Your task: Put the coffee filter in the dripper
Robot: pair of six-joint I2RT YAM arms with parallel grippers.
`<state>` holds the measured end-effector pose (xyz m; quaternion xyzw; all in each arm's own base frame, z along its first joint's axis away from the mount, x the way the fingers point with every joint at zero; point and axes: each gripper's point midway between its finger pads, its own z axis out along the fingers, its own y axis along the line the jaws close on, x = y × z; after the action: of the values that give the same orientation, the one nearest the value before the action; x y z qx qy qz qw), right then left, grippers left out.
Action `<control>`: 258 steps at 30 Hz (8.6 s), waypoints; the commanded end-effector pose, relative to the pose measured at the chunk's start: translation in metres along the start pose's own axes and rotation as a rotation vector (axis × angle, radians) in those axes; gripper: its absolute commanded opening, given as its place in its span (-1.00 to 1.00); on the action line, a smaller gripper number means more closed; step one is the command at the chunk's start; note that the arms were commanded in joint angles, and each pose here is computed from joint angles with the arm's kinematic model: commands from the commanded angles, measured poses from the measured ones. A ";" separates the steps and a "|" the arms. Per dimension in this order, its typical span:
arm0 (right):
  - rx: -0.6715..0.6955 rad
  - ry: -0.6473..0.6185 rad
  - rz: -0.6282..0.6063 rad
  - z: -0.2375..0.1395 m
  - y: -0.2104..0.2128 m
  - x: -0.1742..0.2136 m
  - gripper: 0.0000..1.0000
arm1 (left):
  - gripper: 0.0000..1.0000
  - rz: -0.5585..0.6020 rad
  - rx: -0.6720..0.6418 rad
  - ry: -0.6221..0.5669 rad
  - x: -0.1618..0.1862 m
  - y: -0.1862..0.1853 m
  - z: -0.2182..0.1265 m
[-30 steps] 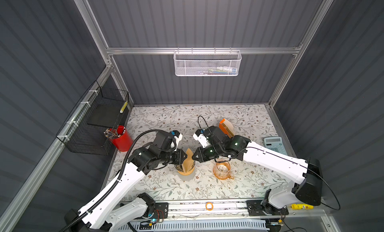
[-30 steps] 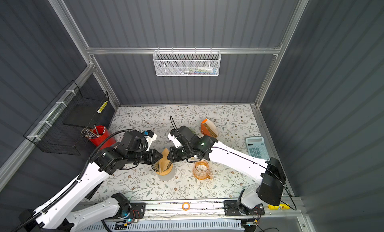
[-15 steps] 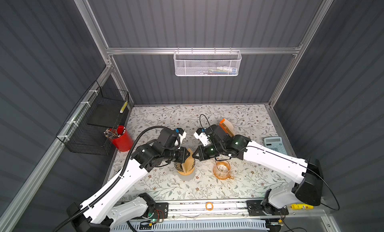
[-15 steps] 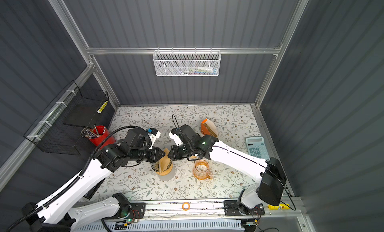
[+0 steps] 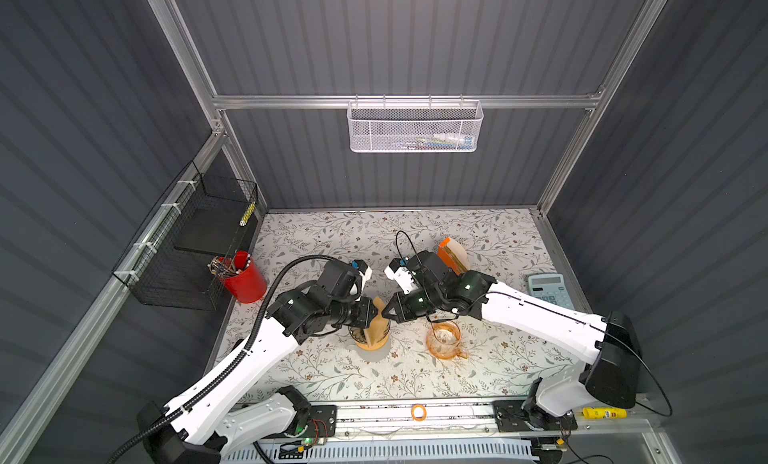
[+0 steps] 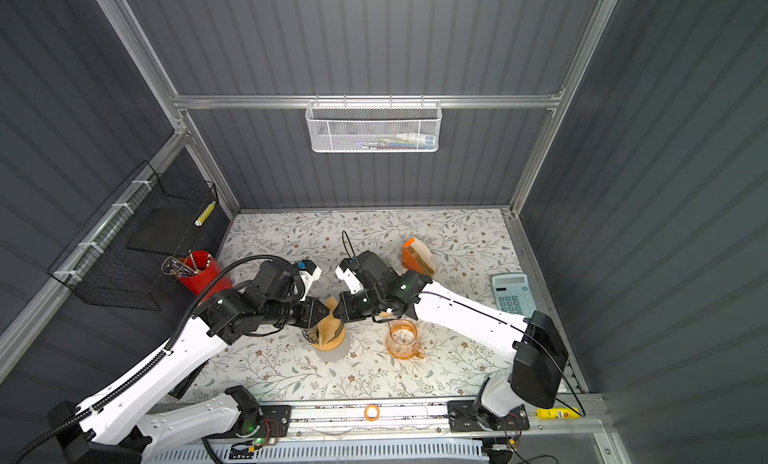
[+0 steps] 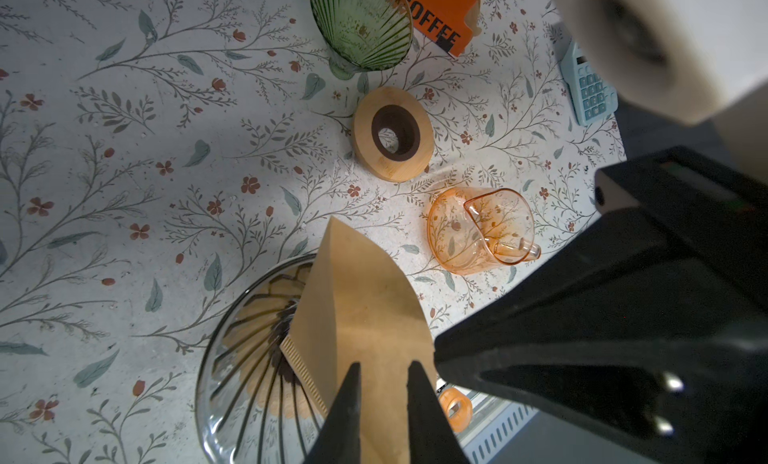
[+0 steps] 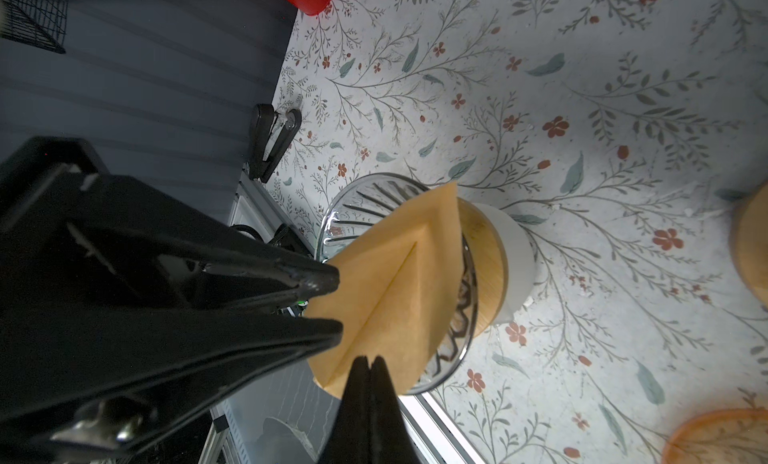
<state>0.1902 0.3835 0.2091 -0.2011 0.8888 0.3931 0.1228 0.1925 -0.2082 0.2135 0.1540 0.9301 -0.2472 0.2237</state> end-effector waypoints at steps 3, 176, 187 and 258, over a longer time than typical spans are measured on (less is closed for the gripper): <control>0.006 0.022 0.014 0.009 -0.008 0.006 -0.91 | -0.56 0.008 -0.038 0.032 0.013 0.010 0.002; 0.177 0.024 -0.039 0.038 -0.025 0.027 -0.94 | -0.57 -0.072 -0.027 0.043 0.059 0.031 0.009; 0.221 0.037 -0.059 0.041 -0.031 0.024 -0.94 | -0.57 -0.076 -0.043 0.051 0.058 0.033 0.012; 0.289 0.033 -0.104 0.032 -0.037 0.020 -0.94 | -0.64 -0.057 -0.138 0.028 0.049 0.046 0.007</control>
<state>0.1936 0.3798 0.1692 -0.2235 0.9239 0.2622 0.1663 0.1744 -0.1669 0.1734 0.1099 0.9492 -0.1934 0.2227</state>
